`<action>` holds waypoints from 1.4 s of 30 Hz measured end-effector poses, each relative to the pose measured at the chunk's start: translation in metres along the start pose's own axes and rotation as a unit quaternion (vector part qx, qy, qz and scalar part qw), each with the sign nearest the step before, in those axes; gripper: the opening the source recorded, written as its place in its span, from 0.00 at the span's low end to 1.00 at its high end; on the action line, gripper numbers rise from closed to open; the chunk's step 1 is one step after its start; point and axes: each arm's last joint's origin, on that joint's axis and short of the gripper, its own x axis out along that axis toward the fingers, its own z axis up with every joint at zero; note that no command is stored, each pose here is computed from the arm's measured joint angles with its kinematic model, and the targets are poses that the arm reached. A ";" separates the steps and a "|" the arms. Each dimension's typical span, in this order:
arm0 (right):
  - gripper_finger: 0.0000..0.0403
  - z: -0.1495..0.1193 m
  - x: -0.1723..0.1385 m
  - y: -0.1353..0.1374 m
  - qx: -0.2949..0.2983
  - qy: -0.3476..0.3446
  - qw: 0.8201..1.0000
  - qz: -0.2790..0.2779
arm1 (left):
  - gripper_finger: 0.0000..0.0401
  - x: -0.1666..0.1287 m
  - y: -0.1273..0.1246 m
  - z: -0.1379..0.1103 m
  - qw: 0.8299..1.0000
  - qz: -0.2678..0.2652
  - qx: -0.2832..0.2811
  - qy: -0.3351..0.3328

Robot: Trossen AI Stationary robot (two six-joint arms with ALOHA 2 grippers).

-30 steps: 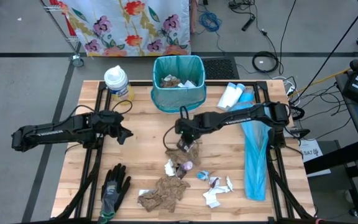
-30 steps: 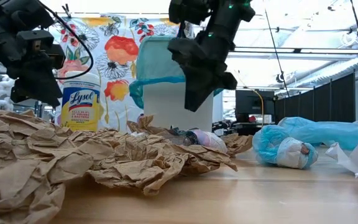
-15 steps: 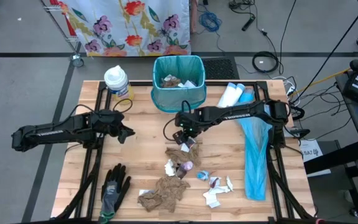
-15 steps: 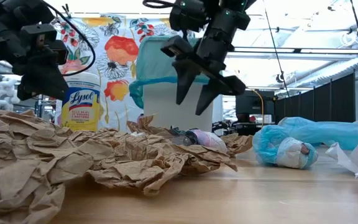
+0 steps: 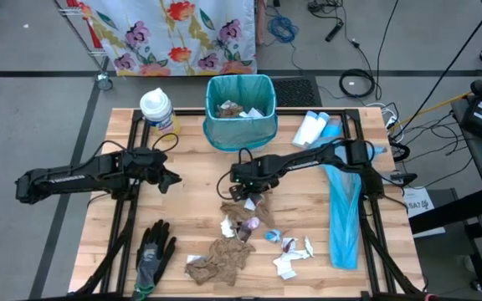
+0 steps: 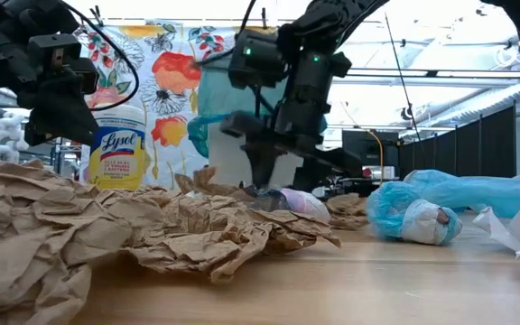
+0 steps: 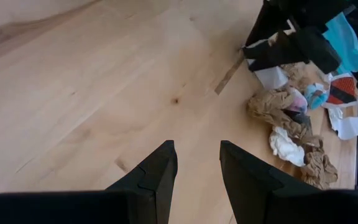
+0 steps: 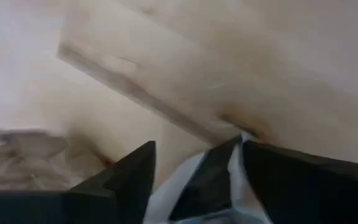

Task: Place trash/remove bag and relplace
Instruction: Put the white-black paper into the white trash bin

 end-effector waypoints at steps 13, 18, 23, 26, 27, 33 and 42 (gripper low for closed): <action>0.00 -0.016 -0.049 0.001 -0.049 -0.034 0.998 0.003 | 0.32 0.000 0.000 0.000 1.000 0.002 0.000 -0.003; 0.00 -0.016 -0.089 -0.002 -0.046 -0.091 0.995 0.015 | 0.32 0.000 0.000 0.001 1.000 0.007 0.001 -0.007; 0.00 -0.018 -0.134 -0.006 -0.040 -0.150 0.986 0.056 | 0.32 0.000 0.000 0.001 1.000 0.010 0.000 -0.011; 0.00 -0.017 -0.164 -0.011 -0.031 -0.197 0.976 0.087 | 0.32 0.000 0.000 0.001 1.000 0.011 0.000 -0.011; 0.00 -0.018 -0.177 -0.012 -0.029 -0.213 0.971 0.101 | 0.32 0.000 0.000 0.001 1.000 0.011 0.000 -0.011; 0.00 -0.010 -0.254 -0.010 -0.059 -0.328 0.931 0.148 | 0.32 0.000 0.000 0.002 1.000 0.013 0.001 -0.017; 0.00 0.042 -0.339 -0.026 -0.128 -0.487 0.855 0.129 | 0.32 0.000 0.000 0.006 0.998 0.028 0.002 -0.052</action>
